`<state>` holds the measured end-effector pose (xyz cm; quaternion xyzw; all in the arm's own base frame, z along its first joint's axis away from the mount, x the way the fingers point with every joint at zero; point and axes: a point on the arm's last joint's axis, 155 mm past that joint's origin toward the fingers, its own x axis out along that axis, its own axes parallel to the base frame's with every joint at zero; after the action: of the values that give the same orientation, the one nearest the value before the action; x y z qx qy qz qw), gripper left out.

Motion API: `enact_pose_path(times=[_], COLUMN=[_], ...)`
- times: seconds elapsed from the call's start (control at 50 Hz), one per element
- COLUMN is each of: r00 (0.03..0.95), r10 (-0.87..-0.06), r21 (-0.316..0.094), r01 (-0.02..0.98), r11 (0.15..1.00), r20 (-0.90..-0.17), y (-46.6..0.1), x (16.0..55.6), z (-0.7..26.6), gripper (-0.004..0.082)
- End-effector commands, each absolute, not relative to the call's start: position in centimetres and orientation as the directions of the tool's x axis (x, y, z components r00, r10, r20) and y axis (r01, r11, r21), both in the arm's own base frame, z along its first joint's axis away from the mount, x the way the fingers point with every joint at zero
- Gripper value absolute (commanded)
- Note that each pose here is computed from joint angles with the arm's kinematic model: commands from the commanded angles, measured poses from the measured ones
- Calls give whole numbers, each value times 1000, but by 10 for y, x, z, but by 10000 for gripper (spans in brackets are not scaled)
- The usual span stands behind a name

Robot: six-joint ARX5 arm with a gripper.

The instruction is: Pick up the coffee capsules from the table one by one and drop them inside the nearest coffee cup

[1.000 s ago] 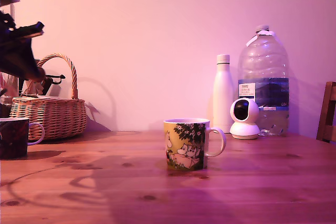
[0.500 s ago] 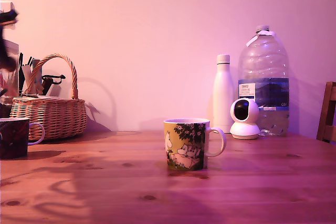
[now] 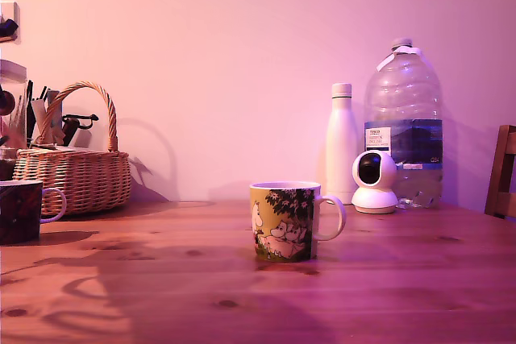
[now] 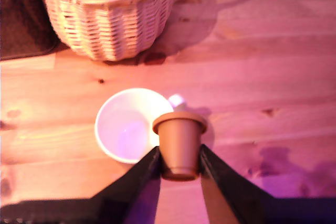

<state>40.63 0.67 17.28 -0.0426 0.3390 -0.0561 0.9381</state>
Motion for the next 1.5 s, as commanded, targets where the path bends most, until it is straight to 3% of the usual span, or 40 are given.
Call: enact_pose_path(times=[0.0, 0.86, 1.2, 1.48], r00=[752, 543, 483, 493], r10=[-125, -79, -64, -63], r21=[-98, -89, -75, -64], r01=[81, 8, -4, 15], r11=[992, 996, 997, 998], r20=[-647, -836, -873, -868], y=[9, 27, 32, 32], x=[406, 444, 446, 449], z=[166, 133, 108, 109], gripper=[148, 149, 149, 149])
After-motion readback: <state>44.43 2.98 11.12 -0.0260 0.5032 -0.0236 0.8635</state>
